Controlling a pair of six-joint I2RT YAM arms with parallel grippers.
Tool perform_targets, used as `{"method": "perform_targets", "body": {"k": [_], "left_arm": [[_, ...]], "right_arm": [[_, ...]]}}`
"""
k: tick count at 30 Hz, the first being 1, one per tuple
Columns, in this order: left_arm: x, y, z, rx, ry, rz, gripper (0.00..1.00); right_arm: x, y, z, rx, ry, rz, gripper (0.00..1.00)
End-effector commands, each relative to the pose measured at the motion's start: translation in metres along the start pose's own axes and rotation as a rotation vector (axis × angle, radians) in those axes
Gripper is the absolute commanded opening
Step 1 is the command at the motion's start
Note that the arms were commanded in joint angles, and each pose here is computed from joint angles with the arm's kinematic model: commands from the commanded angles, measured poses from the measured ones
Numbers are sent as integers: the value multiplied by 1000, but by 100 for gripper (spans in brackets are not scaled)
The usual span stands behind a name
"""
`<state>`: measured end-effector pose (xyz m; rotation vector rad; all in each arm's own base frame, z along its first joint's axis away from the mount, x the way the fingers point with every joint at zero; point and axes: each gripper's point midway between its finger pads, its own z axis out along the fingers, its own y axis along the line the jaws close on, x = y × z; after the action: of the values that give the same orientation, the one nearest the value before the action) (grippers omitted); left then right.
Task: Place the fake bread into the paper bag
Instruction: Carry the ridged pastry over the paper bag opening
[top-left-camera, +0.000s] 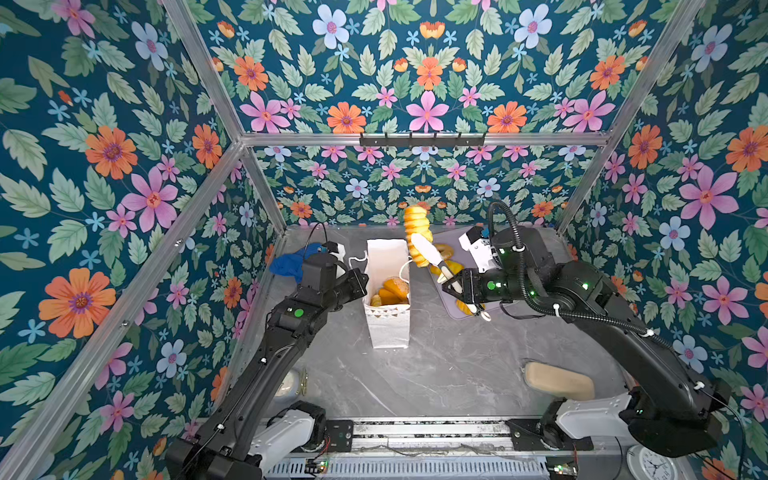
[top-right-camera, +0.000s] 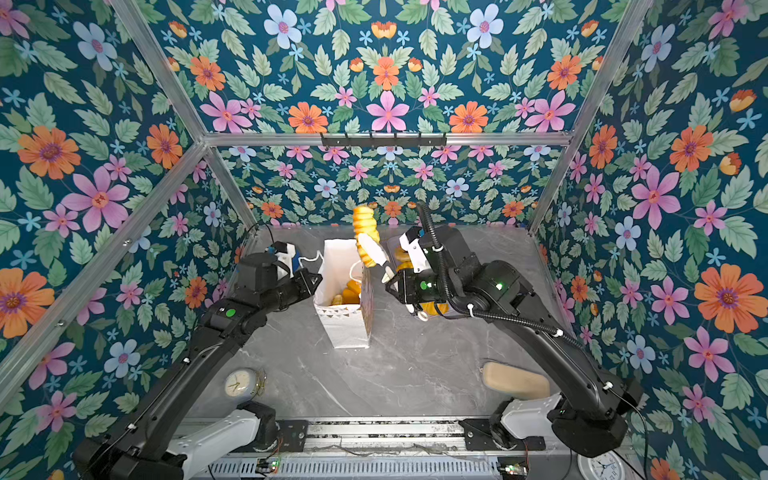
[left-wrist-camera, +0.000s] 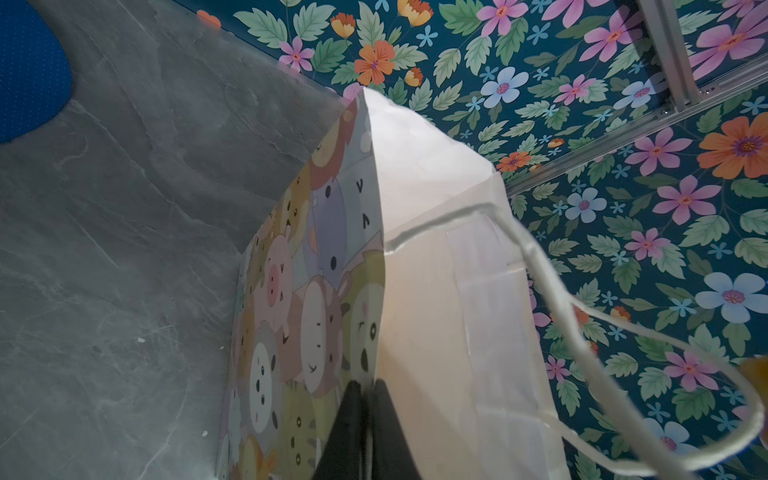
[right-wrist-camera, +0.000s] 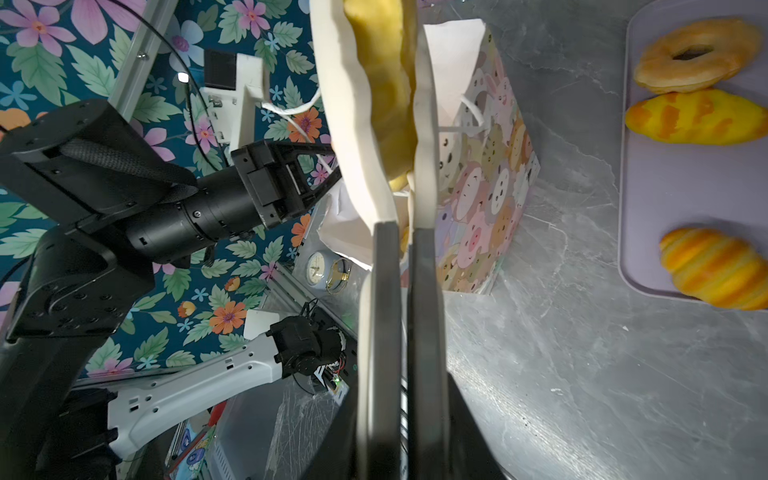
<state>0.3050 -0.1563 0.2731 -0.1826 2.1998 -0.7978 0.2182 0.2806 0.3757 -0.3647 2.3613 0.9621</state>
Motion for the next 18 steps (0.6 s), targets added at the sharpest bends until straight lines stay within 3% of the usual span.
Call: {"method": "perform_targets", "body": {"k": [1,10,18], "left_arm": [[-4,-3,-1,11,-20,8,10],[-3,-2,-1,10,-20,6,10],[-2,-2,0,12,-15,3,10]], "right_arm": [[-12,15,-6,-2,-61,-39,20],[-21,36,-15,-33,-89,-74,20],[-9,43,19,-20,-32,-78,21]]}}
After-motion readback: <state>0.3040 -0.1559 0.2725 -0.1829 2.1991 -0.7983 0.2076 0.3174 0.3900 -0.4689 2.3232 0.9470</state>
